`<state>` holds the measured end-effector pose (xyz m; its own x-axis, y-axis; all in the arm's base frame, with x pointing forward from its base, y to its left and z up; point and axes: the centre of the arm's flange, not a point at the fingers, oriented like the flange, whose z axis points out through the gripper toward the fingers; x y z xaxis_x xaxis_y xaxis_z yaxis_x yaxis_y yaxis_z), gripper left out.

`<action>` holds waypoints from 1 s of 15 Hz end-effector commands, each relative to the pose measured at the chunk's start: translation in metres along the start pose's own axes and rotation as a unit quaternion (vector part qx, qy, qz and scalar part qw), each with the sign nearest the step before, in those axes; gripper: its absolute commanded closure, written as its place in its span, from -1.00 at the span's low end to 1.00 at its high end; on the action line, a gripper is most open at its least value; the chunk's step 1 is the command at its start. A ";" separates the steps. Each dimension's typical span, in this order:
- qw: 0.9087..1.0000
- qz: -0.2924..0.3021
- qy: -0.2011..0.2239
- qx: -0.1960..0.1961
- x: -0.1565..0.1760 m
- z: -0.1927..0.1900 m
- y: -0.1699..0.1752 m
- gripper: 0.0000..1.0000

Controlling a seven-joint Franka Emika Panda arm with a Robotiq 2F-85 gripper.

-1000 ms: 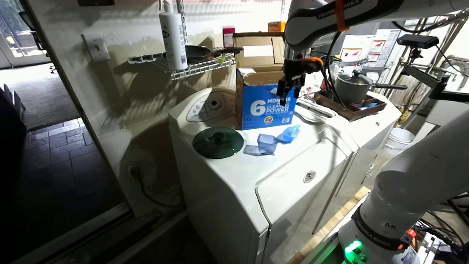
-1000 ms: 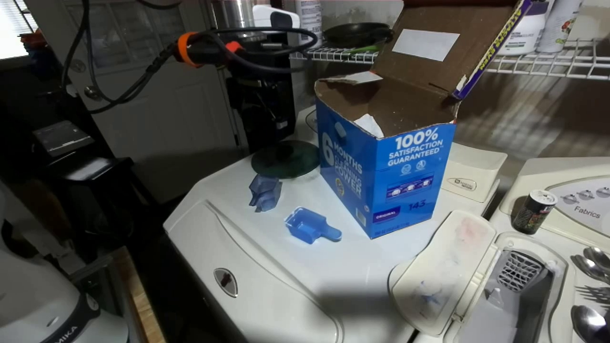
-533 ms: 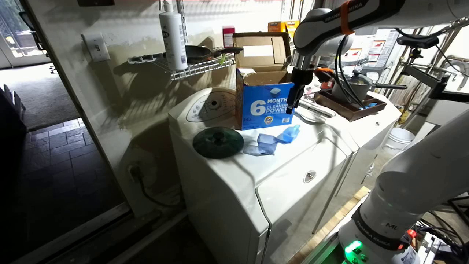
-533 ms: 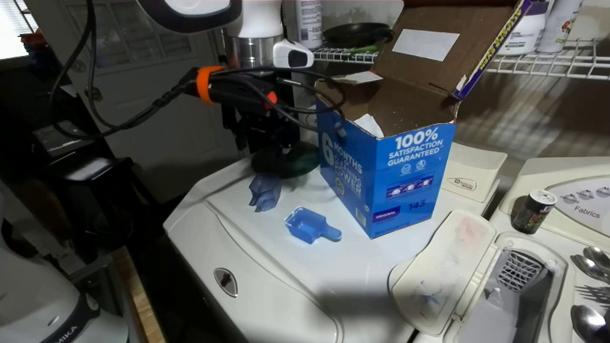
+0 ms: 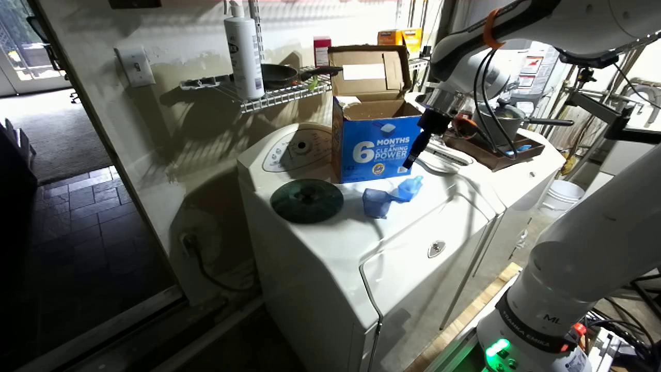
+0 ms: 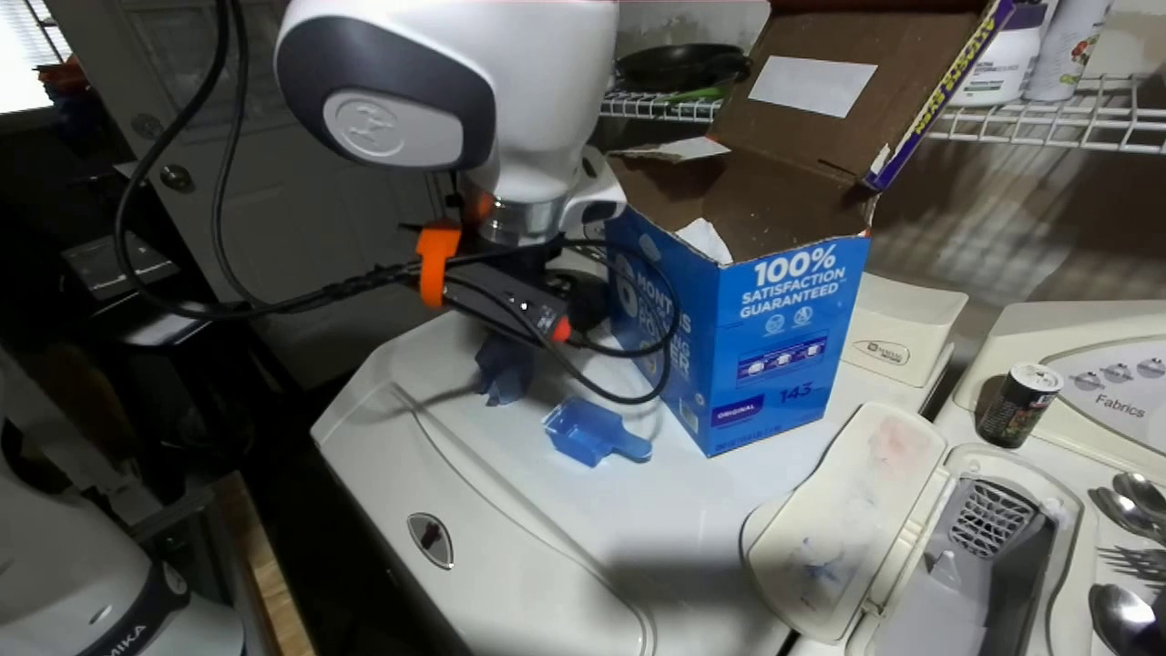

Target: Pour the washing powder from the purple scoop into the blue scoop

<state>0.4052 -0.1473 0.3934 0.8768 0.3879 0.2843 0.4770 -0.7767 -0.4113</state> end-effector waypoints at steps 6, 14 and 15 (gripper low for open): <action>0.984 0.091 0.037 0.152 -0.012 0.026 0.042 -1.00; 0.972 0.196 -0.022 0.123 0.005 0.047 0.060 -1.00; 0.970 0.208 -0.032 0.122 0.006 0.051 0.062 -1.00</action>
<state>0.4250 -0.1668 0.3343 0.9876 0.1275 0.0913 0.1552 -0.7101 -0.6867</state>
